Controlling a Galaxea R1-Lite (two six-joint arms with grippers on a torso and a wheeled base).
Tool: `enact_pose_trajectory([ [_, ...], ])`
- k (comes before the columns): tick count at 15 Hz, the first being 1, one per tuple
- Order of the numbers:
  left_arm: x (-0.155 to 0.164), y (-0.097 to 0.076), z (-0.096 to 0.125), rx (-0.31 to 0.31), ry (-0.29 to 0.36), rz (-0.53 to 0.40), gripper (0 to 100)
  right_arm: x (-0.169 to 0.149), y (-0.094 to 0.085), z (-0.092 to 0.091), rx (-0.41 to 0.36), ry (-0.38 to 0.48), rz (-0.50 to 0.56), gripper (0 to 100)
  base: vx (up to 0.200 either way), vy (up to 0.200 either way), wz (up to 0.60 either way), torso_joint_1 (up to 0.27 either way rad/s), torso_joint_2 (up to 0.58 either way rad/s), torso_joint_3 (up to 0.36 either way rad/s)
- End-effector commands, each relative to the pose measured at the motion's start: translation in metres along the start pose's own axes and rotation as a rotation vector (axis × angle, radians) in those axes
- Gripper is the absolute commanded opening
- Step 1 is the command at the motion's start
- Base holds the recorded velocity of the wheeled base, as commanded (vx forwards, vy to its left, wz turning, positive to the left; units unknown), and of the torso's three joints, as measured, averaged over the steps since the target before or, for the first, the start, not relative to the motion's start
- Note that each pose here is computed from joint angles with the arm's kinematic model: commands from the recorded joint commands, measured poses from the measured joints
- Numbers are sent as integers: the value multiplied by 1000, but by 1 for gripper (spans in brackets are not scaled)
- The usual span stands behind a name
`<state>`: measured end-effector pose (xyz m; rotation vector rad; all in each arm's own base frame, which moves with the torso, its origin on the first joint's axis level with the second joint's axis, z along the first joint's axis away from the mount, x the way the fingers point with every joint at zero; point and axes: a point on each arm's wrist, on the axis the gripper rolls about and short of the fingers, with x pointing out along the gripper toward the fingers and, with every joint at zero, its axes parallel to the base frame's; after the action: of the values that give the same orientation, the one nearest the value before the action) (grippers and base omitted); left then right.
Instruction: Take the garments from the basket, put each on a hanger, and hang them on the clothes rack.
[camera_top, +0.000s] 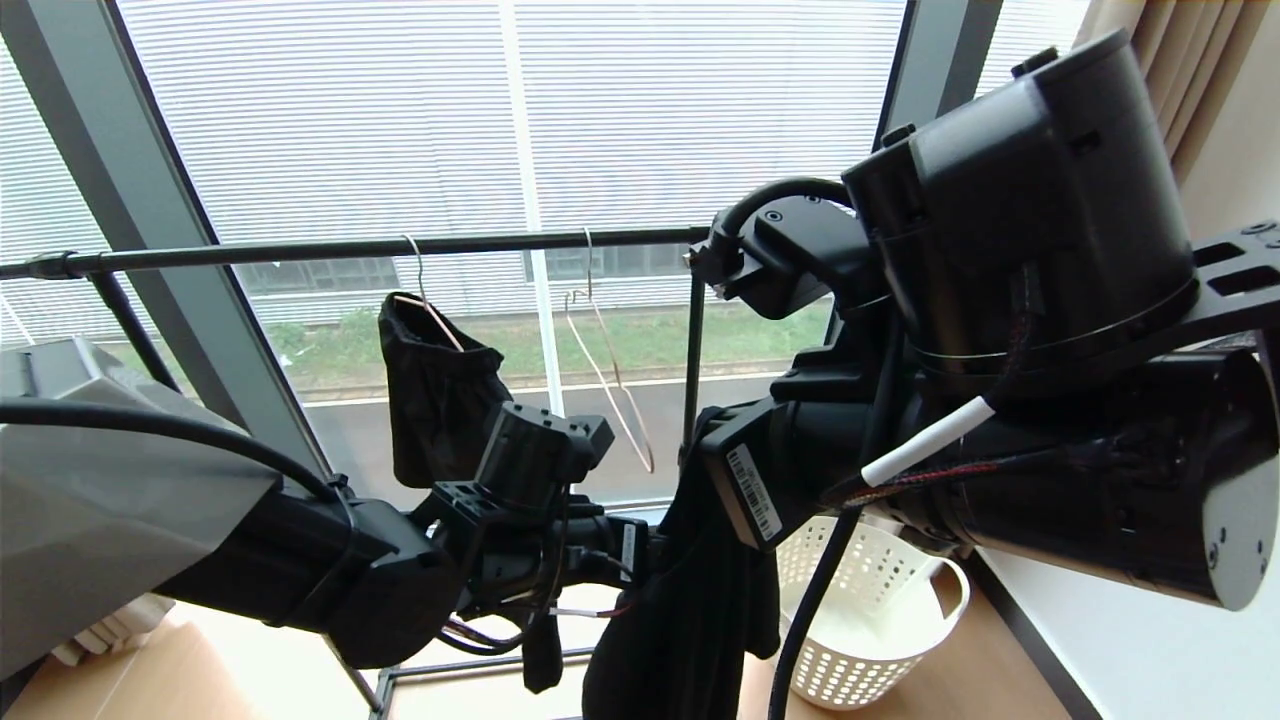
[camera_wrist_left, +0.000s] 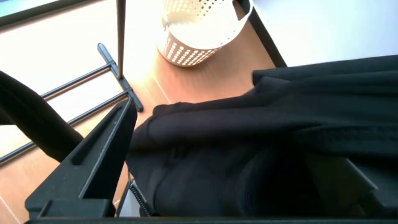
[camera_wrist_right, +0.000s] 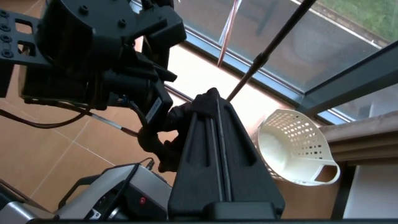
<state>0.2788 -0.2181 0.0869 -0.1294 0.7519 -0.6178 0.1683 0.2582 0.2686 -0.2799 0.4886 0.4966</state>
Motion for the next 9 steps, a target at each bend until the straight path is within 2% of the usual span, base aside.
enact_pose_trajectory([
  [1, 10, 2, -8, 7, 33, 7, 100, -3, -1, 1, 4, -8, 2, 0, 0, 0, 0, 0, 0, 0],
  [6, 14, 3, -17, 15, 59, 36, 100, -15, -8, 4, 18, -33, 3, 0, 0, 0, 0, 0, 0, 0],
  [9, -8, 2, -15, 13, 36, 33, 100, -17, -22, 5, 44, -39, -30, 0, 0, 0, 0, 0, 0, 0],
])
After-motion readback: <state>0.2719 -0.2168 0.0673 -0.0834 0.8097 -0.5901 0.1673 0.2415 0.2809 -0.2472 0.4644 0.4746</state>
